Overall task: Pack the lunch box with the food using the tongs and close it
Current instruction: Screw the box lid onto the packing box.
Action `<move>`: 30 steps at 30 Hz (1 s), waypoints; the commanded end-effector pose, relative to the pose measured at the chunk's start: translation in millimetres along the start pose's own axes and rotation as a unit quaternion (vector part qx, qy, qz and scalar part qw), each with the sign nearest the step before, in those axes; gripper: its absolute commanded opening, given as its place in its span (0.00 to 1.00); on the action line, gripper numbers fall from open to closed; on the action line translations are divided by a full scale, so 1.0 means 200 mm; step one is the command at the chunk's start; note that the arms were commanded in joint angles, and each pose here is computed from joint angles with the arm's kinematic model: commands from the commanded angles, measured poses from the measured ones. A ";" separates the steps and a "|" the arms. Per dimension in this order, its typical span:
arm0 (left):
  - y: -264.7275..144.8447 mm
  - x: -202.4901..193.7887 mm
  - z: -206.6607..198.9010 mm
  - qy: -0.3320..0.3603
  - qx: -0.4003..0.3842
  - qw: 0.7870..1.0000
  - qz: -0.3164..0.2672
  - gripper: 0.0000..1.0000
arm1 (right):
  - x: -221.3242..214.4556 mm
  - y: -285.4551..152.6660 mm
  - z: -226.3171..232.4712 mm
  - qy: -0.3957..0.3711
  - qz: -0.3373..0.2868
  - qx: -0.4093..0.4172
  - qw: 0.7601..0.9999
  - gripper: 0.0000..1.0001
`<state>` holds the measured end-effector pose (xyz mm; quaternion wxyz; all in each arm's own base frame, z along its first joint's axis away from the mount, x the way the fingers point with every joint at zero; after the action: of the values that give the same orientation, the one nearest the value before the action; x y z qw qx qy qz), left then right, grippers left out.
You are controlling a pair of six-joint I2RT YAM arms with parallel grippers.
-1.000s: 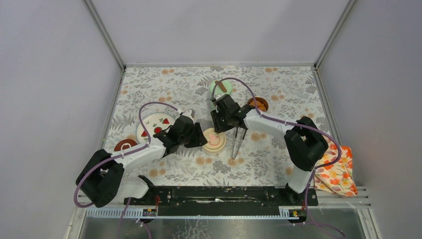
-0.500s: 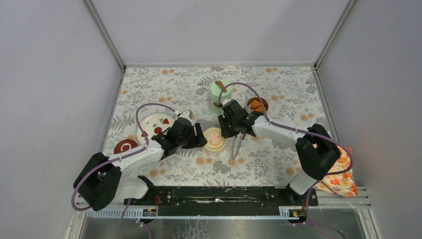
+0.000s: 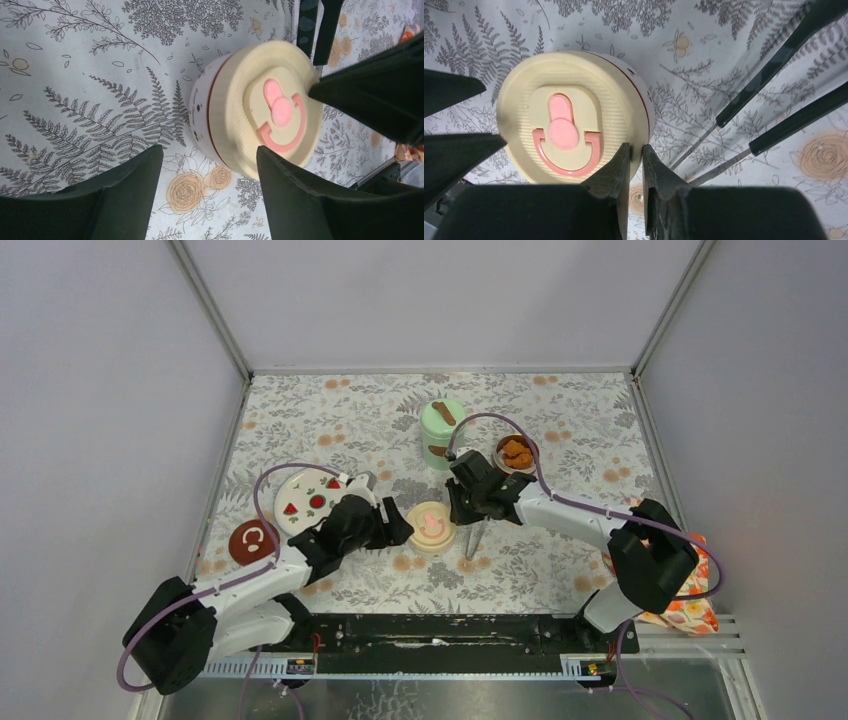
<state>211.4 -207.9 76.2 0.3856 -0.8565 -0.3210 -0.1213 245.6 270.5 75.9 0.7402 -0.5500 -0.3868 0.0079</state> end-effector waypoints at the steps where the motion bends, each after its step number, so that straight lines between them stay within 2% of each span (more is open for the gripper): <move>1: 0.04 0.07 -0.07 -0.018 -0.024 0.999 -0.034 0.72 | -0.13 -0.06 0.03 0.021 0.030 -0.010 0.999 0.17; 7: 0.09 0.06 -0.10 -0.005 -0.016 1.000 -0.021 0.51 | -0.14 -0.08 0.05 0.024 0.013 0.006 1.000 0.20; 15: 0.14 0.02 -0.09 0.025 0.010 1.000 -0.005 0.40 | -0.06 -0.08 0.12 0.014 -0.010 0.046 0.999 0.21; 21: 0.16 0.10 -0.05 0.051 0.044 0.997 -0.040 0.26 | -0.01 -0.12 0.13 0.000 -0.028 0.053 0.998 0.27; 30: 0.25 0.15 -0.10 0.120 0.038 0.991 -0.047 0.21 | 0.05 -0.16 0.12 -0.030 -0.055 0.052 0.997 0.37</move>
<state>254.7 -233.4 73.6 0.4344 -0.8233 -0.3166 -0.1823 220.0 269.0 83.8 0.7551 -0.5245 -0.3929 0.0153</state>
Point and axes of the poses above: each gripper's point midway between its finger pads, its own y axis out along the fingers, its own z axis along the line the jaws close on, x = y × z, the point moved 1 cm from there along -y, back along the fingers, and after that the axes turned 14 degrees about -y, right-handed, at the moved point
